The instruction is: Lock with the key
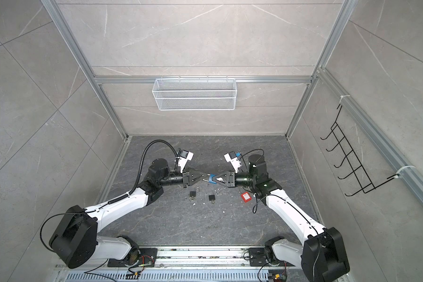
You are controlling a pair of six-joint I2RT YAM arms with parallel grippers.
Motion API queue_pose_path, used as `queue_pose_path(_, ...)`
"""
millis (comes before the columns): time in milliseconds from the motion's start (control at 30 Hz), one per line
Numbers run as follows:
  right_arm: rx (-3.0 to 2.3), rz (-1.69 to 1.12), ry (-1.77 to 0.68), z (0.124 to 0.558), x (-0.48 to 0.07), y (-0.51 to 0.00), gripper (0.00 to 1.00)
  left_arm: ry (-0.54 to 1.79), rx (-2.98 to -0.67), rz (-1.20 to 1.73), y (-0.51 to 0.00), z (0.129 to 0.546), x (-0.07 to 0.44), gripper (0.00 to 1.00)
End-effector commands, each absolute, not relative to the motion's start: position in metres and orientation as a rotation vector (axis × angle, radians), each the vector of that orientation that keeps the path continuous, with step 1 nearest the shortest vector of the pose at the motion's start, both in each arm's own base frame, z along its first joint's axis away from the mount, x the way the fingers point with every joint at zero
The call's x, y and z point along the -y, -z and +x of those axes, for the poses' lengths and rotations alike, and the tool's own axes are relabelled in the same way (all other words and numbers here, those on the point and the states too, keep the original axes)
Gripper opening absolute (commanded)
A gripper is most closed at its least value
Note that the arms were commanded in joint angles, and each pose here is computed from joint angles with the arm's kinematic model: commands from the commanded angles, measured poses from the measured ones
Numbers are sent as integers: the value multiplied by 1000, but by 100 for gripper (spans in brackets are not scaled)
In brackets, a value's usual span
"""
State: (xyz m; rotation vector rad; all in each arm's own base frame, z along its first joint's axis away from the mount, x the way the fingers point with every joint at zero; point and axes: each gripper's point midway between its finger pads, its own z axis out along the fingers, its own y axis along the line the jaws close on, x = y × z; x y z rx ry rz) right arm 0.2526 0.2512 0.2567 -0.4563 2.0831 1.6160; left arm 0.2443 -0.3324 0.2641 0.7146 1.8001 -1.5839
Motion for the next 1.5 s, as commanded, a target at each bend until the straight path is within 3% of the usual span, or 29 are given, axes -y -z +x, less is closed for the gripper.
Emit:
queue_pose_path(0,-2075,-410,-1507,275,-255,-253,0,1736,-1627,980,-294,190,358,0)
queue_pose_path(867,-2104,-438,-1533,291,-283,-234,0,1791,-1594,1013,-296,182,369,0)
queue_pose_path(1100,-2117,-465,-1509,293,-284,-232,0,1712,-1662,914,-285,202,366,0)
queue_pose_path(1133,-2126,-458,-1505,293,-282,-230,0,1667,-1697,851,-281,213,363,4)
queue_pose_path(1200,-2136,-436,-1493,294,-275,-227,0,1573,-1759,708,-272,239,351,56)
queue_pose_path(1233,-2142,-419,-1487,295,-269,-225,0,1526,-1792,624,-267,252,342,94)
queue_pose_path(1267,-2142,-407,-1483,296,-265,-225,0,1473,-1816,542,-263,267,331,100)
queue_pose_path(1467,-2132,-396,-1439,288,-241,-233,0,1157,-1866,374,-250,307,287,100)
